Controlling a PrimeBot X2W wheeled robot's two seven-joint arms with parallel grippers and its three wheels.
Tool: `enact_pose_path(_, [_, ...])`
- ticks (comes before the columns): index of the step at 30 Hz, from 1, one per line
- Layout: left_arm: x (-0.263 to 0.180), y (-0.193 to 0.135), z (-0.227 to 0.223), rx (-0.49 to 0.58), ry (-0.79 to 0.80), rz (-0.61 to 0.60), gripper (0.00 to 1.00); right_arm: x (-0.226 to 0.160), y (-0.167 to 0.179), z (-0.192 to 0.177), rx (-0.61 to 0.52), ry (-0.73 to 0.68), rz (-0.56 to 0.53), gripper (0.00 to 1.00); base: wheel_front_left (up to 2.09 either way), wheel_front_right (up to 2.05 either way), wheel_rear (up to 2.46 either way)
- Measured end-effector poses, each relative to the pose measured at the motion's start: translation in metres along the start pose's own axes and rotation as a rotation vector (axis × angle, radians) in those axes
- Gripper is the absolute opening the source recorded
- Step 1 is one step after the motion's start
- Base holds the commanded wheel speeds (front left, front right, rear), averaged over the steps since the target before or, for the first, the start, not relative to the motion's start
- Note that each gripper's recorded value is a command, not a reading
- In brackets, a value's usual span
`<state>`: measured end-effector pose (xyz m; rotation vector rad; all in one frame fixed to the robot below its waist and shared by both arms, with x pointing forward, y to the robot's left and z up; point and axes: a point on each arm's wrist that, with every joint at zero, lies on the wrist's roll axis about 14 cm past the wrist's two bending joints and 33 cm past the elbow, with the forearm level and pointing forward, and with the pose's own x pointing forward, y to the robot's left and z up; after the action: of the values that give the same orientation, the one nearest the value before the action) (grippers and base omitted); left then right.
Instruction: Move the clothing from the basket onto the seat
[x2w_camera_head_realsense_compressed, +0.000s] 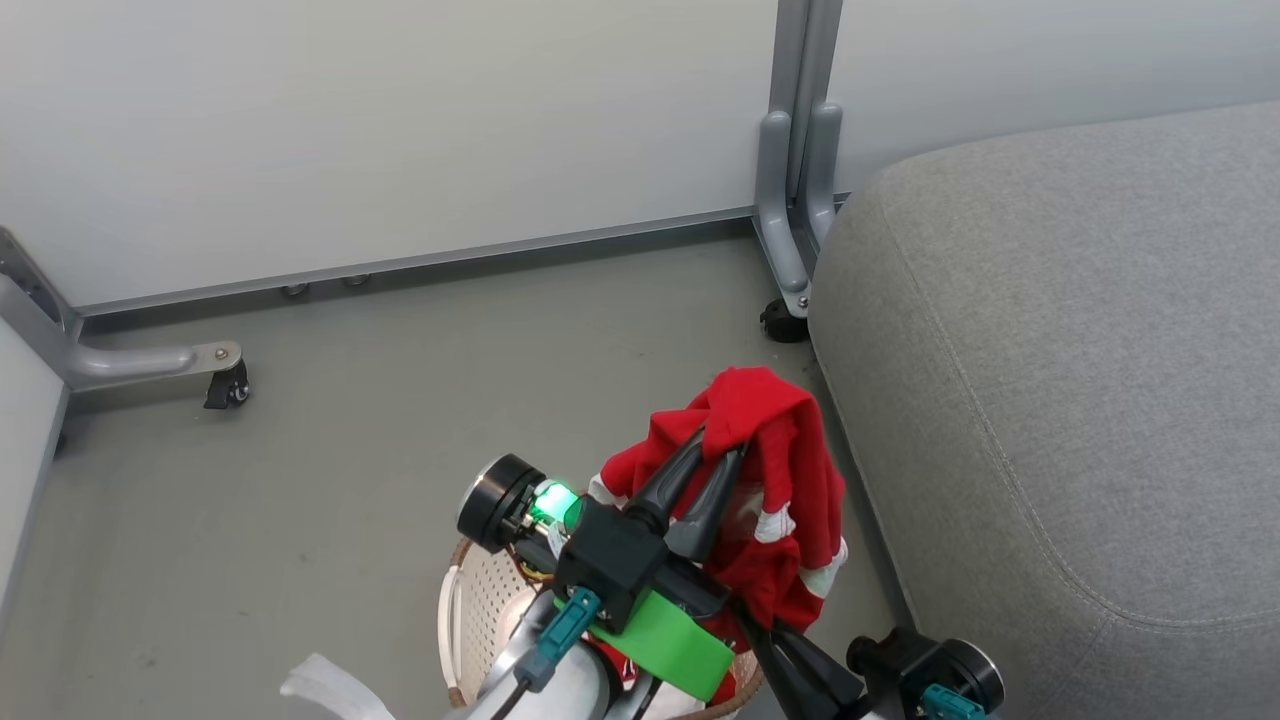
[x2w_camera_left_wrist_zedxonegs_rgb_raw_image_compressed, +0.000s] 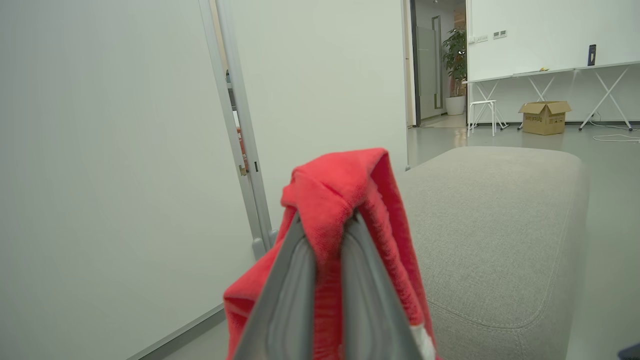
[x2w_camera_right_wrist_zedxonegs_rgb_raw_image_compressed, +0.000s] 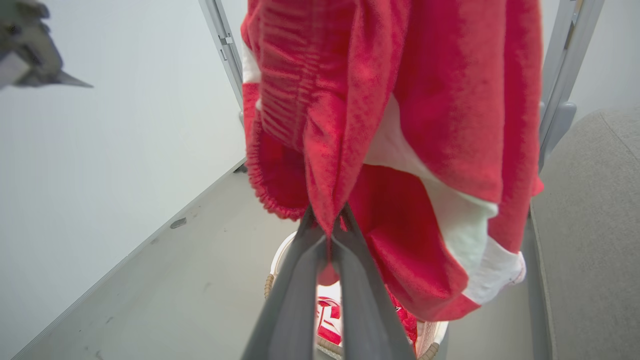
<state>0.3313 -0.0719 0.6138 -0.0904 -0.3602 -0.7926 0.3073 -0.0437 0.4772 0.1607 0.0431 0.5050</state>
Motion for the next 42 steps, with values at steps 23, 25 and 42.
enact_pose_path(23, [-0.006,0.020,-0.015,0.015,0.065,0.072,1.00,-0.005,-0.006,0.010,-0.003,-0.030,-0.016,0.00,0.00,0.00,0.00])
enact_pose_path(25, [-0.006,0.019,-0.017,0.011,0.075,0.070,1.00,-0.005,-0.010,0.012,-0.007,-0.039,-0.027,0.00,0.00,0.00,0.00])
enact_pose_path(42, [-0.022,0.024,-0.068,-0.030,0.236,0.077,1.00,-0.006,-0.038,0.045,-0.030,-0.142,-0.136,0.00,0.00,0.00,0.00])
